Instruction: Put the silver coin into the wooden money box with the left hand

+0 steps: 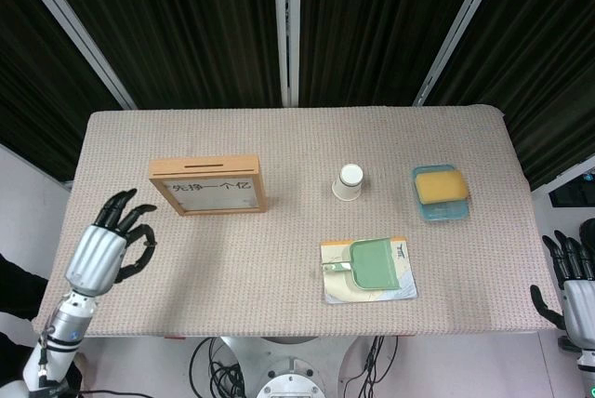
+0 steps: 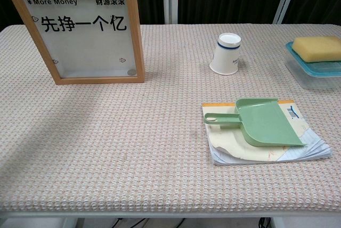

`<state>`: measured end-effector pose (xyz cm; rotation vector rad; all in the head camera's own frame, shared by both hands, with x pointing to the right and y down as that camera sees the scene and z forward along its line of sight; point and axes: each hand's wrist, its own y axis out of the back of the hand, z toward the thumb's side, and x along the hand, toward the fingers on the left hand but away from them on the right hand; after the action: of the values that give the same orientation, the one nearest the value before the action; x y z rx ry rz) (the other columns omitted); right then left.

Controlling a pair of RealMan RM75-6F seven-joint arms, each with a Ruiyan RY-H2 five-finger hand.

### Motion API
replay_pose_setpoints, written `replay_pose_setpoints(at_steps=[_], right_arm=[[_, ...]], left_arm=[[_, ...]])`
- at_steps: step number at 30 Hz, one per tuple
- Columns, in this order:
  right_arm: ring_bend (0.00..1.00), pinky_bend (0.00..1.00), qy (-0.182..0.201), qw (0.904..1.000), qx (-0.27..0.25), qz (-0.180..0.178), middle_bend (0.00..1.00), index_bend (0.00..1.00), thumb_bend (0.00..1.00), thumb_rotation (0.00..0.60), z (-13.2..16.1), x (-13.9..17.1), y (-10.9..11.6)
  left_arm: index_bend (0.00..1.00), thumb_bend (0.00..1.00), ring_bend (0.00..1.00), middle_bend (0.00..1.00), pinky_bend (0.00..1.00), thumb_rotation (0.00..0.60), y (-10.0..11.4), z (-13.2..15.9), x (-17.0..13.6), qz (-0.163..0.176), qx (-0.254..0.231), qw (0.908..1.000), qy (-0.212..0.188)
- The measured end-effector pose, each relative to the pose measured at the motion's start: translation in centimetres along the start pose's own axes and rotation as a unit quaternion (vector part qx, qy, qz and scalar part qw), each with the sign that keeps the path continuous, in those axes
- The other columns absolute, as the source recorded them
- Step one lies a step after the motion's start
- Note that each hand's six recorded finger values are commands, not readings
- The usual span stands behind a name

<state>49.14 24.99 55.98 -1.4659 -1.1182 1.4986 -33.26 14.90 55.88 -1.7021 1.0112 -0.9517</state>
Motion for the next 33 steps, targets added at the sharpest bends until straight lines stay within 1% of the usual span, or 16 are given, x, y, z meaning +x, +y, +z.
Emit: replay_pose_setpoints(at_steps=[1,5,7,10,18,22,28,31,33], right_arm=[[0.00,0.00,0.000,1.0000,0.000,-0.001,0.00,0.00,0.34,0.600,0.0,0.0,0.0],[0.00,0.00,-0.002,1.0000,0.001,-0.001,0.00,0.00,0.34,0.600,0.1,0.0,0.1],[0.00,0.00,-0.001,1.0000,0.002,0.000,0.00,0.00,0.34,0.600,0.2,-0.1,0.0],[0.00,0.00,0.001,1.0000,0.003,0.001,0.00,0.00,0.34,0.600,0.4,-0.2,-0.1],[0.00,0.00,0.000,1.0000,0.005,0.004,0.00,0.00,0.34,0.600,0.5,-0.3,-0.2],[0.00,0.00,-0.001,1.0000,0.004,0.002,0.00,0.00,0.34,0.600,0.5,-0.3,-0.1],[0.00,0.00,-0.004,1.0000,0.003,0.004,0.00,0.00,0.34,0.600,0.2,-0.2,-0.1],[0.00,0.00,-0.006,1.0000,0.002,0.004,0.00,0.00,0.34,0.600,0.0,-0.3,-0.1],[0.00,0.00,-0.006,1.0000,0.001,0.003,0.00,0.00,0.34,0.600,-0.1,-0.3,-0.1]], left_arm=[[0.61,0.41,0.04,0.24,0.12,0.600,1.2,-0.2,0.9,0.007,-0.001,1.0000,-0.002],[0.61,0.41,0.04,0.24,0.12,0.600,3.7,-0.4,3.7,0.017,-0.027,0.9995,-0.005],[0.61,0.41,0.04,0.24,0.12,0.600,4.2,-0.1,5.2,0.013,-0.048,0.9987,-0.006],[0.61,0.41,0.04,0.24,0.12,0.600,4.2,0.5,7.3,-0.003,-0.076,0.9971,-0.007],[0.61,0.41,0.04,0.24,0.11,0.600,2.7,2.1,12.6,-0.068,-0.123,0.9901,-0.002],[0.61,0.41,0.04,0.24,0.11,0.600,1.6,2.6,14.9,-0.099,-0.138,0.9855,0.010],[0.61,0.41,0.04,0.24,0.11,0.600,-0.2,2.4,16.8,-0.130,-0.150,0.9791,0.041],[0.61,0.41,0.04,0.24,0.11,0.600,-0.8,2.1,17.3,-0.137,-0.144,0.9784,0.055],[0.61,0.41,0.04,0.24,0.11,0.600,-1.2,1.7,17.6,-0.140,-0.150,0.9764,0.068]])
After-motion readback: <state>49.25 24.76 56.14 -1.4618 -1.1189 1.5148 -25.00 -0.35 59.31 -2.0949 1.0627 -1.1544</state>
